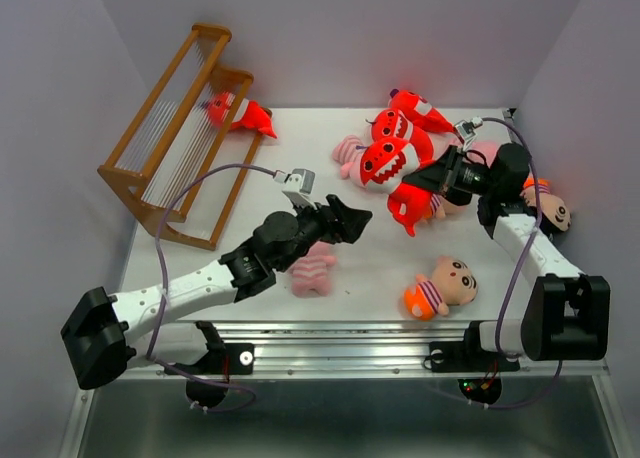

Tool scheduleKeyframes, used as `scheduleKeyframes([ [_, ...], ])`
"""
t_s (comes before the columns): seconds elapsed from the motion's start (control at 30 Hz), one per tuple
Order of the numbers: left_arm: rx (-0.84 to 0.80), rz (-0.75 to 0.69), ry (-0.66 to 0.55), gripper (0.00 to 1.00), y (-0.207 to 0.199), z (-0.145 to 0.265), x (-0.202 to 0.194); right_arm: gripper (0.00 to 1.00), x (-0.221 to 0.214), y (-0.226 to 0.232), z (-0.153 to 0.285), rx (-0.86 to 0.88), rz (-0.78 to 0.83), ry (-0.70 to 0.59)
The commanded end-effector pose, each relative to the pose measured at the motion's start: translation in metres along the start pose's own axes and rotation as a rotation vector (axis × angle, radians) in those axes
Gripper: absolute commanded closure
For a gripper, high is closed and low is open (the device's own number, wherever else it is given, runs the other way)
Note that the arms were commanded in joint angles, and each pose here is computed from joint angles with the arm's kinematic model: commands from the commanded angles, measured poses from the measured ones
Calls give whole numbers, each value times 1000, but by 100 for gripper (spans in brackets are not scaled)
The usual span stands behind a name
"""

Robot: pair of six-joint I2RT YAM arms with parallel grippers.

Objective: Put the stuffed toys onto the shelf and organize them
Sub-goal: Pass the stuffed toy from the left arm to the right

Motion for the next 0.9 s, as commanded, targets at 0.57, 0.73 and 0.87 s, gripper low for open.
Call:
scheduleKeyframes([
  [0.57, -334, 220, -216, 17, -56, -28, 61, 99, -14, 50, 13, 219, 20, -9],
  [0.73, -375, 222, -231, 21, -66, -26, 67, 99, -19, 50, 12, 210, 28, 3],
  [0.87, -426, 225, -233, 27, -77, -26, 72, 99, -18, 49, 11, 202, 28, 4],
])
Point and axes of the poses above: each gripper's point midway between its finger pads, its own z axis back along the fingers, its own y axis along the line the jaws close on, x = y × z, the point moved 4 cm from there along z, back along the fingers, and after that the axes turned 4 degrees about z, right-handed, at the moved point
